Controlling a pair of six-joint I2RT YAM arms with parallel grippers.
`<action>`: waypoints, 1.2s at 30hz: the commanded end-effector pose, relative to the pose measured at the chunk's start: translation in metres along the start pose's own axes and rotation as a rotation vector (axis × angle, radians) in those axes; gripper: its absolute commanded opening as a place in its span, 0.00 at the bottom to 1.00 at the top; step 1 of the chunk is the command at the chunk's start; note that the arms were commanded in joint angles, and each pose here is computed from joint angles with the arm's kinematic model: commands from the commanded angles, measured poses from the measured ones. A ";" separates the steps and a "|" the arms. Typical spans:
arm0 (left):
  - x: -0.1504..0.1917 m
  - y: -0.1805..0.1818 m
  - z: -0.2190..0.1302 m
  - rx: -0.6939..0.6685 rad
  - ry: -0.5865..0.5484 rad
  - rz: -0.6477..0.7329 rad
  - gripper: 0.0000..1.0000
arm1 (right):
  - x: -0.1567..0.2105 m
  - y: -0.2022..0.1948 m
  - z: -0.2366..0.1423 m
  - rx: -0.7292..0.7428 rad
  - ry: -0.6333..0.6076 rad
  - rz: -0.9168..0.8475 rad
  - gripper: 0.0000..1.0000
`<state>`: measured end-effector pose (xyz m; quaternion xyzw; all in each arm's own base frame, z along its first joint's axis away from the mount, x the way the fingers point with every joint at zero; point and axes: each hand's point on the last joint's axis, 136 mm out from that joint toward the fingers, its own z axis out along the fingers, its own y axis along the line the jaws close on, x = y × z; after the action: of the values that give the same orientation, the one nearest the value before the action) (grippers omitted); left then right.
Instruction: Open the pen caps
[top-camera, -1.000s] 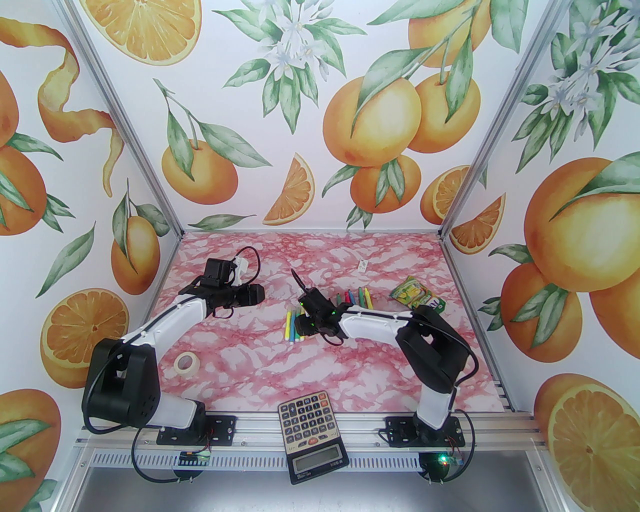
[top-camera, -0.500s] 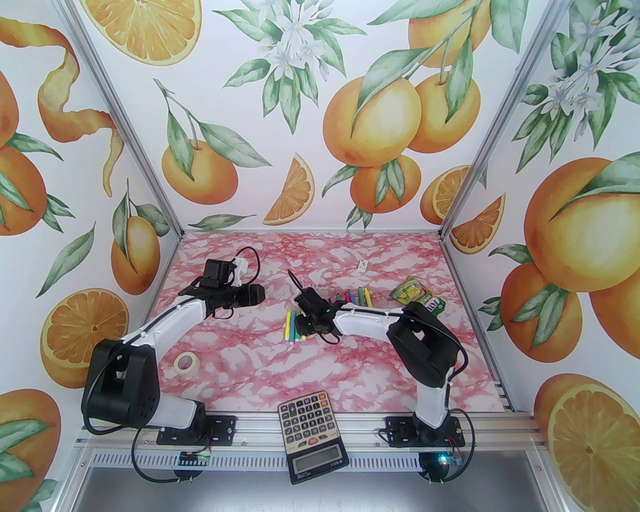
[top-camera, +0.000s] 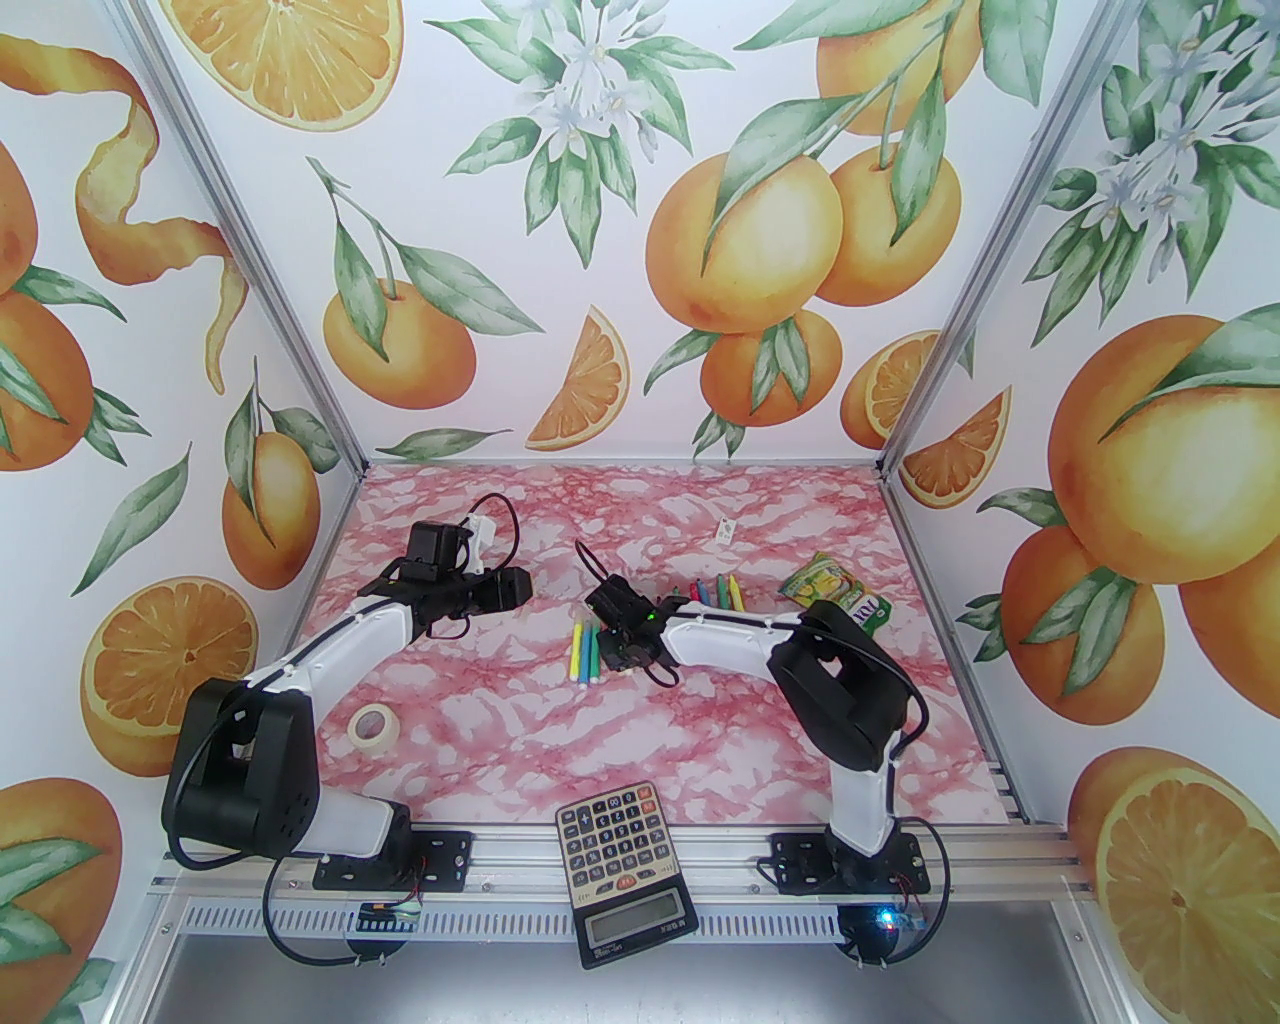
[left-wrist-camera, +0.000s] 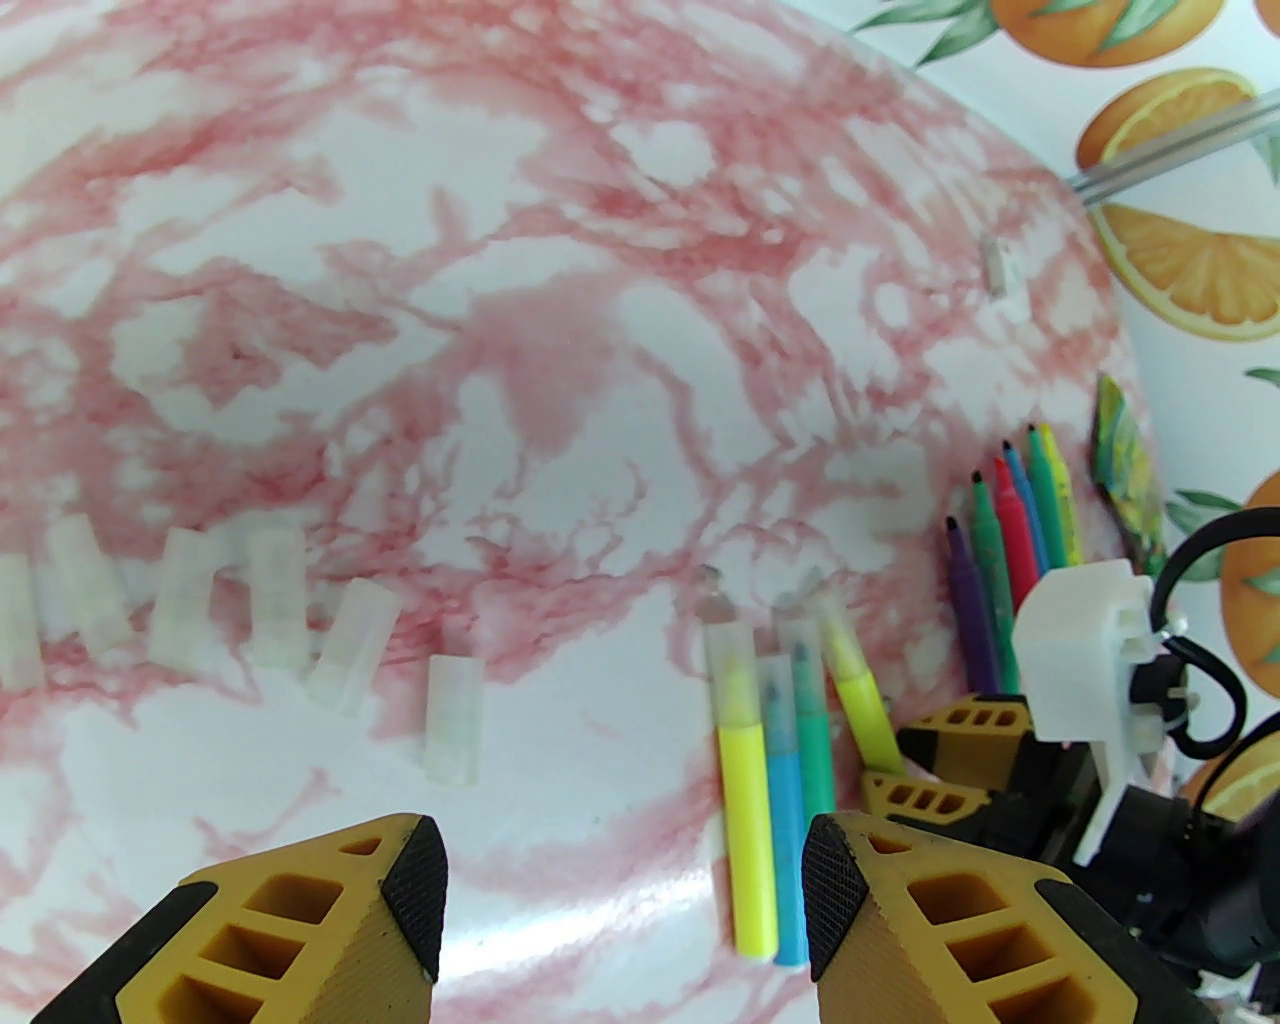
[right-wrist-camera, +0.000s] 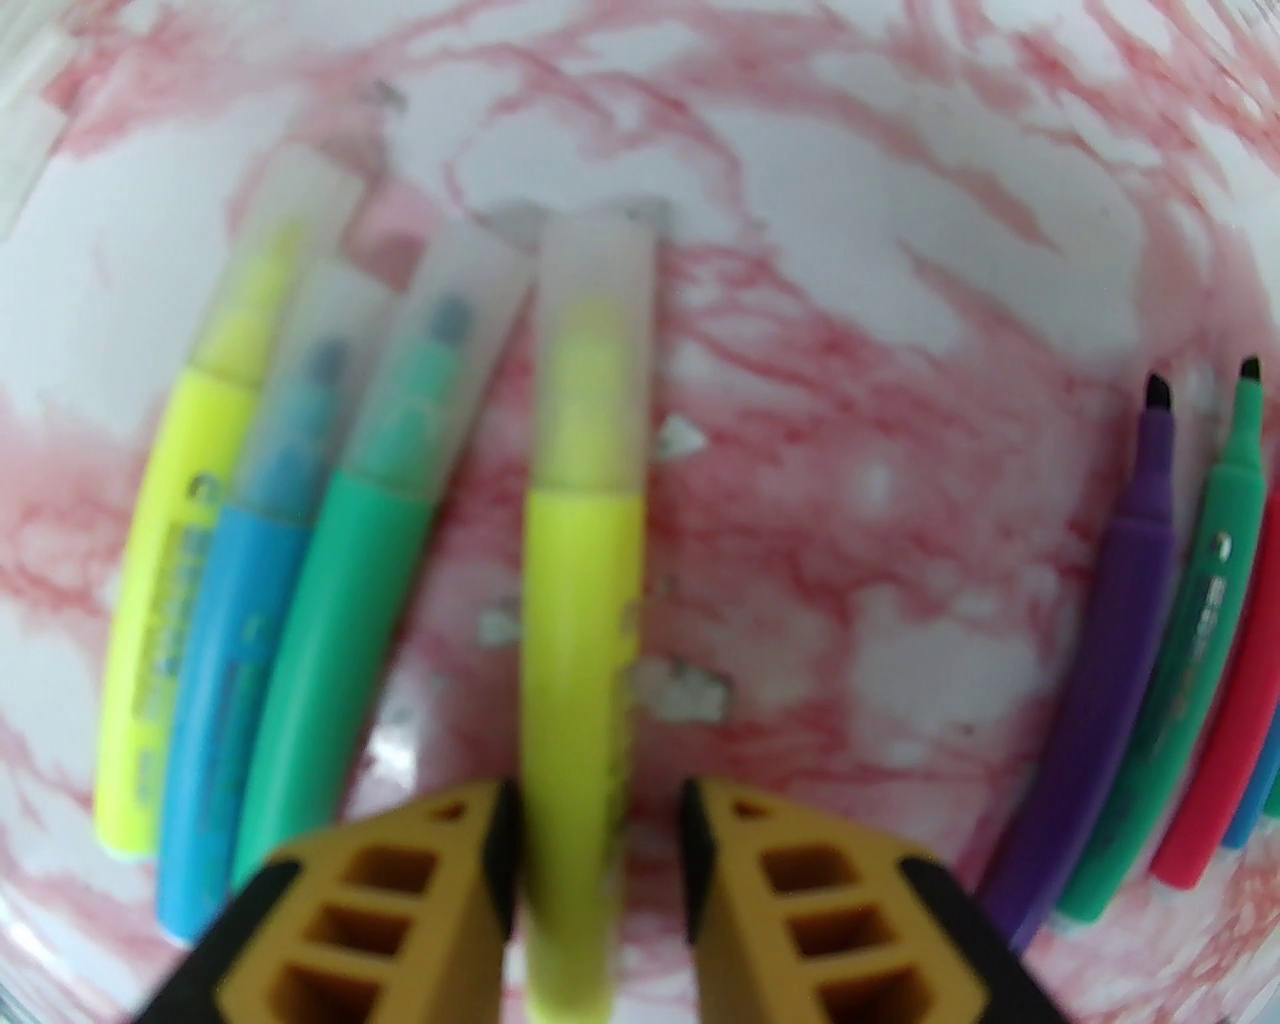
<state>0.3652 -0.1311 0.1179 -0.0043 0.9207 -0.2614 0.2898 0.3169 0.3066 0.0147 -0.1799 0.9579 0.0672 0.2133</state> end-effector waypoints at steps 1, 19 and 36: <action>-0.008 -0.010 -0.006 0.047 -0.043 0.017 0.63 | 0.009 -0.002 0.010 0.027 0.039 -0.019 0.34; -0.003 -0.049 0.014 0.186 0.003 0.071 0.63 | -0.013 0.005 -0.025 -0.120 -0.078 0.014 0.21; -0.014 -0.113 0.024 0.450 0.015 0.032 0.63 | -0.037 0.026 -0.081 -0.396 -0.263 0.028 0.21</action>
<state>0.3661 -0.2181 0.1412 0.0599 0.8680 -0.4112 0.2718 0.3093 0.3148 0.0750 -0.1813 0.9194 0.2282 0.2643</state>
